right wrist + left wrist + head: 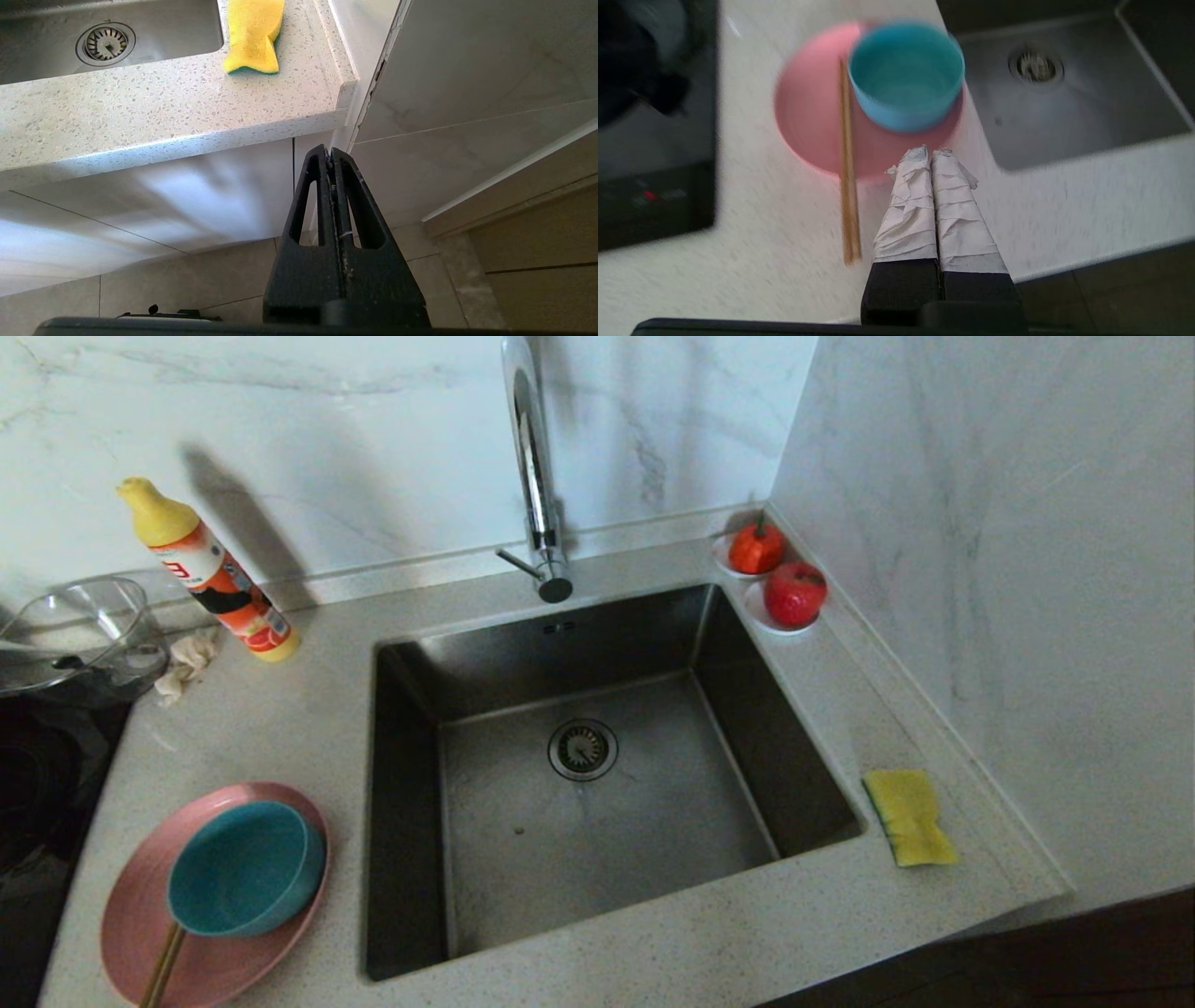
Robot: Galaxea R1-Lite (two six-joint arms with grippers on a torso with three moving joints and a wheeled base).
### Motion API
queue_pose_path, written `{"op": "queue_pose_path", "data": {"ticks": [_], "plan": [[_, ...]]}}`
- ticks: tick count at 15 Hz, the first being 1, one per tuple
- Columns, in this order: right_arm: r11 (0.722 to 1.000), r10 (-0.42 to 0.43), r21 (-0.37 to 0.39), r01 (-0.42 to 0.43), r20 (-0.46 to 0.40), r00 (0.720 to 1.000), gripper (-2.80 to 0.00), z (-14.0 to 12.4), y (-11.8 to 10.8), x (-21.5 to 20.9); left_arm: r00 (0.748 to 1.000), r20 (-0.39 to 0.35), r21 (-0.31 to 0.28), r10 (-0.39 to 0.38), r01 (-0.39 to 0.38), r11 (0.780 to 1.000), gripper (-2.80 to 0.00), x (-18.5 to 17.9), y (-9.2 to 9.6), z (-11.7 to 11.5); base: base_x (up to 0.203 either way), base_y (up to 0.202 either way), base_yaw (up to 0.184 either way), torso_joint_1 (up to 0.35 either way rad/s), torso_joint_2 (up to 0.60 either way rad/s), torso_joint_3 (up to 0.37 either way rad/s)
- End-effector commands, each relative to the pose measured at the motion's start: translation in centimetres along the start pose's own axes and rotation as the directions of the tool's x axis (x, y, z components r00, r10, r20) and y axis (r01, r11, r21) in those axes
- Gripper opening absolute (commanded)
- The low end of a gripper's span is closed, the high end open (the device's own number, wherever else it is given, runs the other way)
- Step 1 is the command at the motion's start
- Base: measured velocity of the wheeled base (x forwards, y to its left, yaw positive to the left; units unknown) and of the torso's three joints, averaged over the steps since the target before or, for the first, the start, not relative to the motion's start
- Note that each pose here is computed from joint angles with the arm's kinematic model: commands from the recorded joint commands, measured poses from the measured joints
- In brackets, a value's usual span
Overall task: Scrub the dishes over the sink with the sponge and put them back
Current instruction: Grab the dish soap
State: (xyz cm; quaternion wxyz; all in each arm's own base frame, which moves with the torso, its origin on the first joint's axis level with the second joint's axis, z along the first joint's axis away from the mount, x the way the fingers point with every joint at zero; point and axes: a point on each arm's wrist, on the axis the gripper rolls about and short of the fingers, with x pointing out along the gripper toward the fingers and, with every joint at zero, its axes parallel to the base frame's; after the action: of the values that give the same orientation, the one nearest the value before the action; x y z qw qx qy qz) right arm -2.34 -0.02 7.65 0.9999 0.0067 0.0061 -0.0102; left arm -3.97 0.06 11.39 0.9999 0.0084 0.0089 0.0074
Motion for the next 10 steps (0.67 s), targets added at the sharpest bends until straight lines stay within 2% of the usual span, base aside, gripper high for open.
{"op": "queue_pose_path", "data": {"ticks": [1, 3, 6, 10], "plan": [[1.000, 0.000, 0.000, 0.000, 0.000, 1.000, -2.80, 0.0, 0.0, 0.0, 0.999, -0.030, -0.010, 0.025, -0.025, 1.000, -2.80, 0.5, 0.1, 2.0, 0.000, 0.000, 0.000, 0.000, 0.00, 0.000], [1.000, 0.000, 0.000, 0.000, 0.000, 1.000, -2.80, 0.0, 0.0, 0.0, 0.995, -0.093, -0.040, 0.039, -0.043, 0.998, -2.80, 1.9, 0.1, 3.6, 0.000, 0.000, 0.000, 0.000, 0.00, 0.000], [1.000, 0.000, 0.000, 0.000, 0.000, 1.000, -2.80, 0.0, 0.0, 0.0, 0.981, -0.185, -0.091, 0.054, -0.072, 0.993, -2.80, 6.7, 0.1, 6.9, 0.000, 0.000, 0.000, 0.000, 0.00, 0.000], [1.000, 0.000, 0.000, 0.000, 0.000, 1.000, -2.80, 0.0, 0.0, 0.0, 0.968, -0.222, -0.117, 0.118, -0.147, 0.982, -2.80, 15.2, 0.1, 10.1, 0.000, 0.000, 0.000, 0.000, 0.00, 0.000]]}}
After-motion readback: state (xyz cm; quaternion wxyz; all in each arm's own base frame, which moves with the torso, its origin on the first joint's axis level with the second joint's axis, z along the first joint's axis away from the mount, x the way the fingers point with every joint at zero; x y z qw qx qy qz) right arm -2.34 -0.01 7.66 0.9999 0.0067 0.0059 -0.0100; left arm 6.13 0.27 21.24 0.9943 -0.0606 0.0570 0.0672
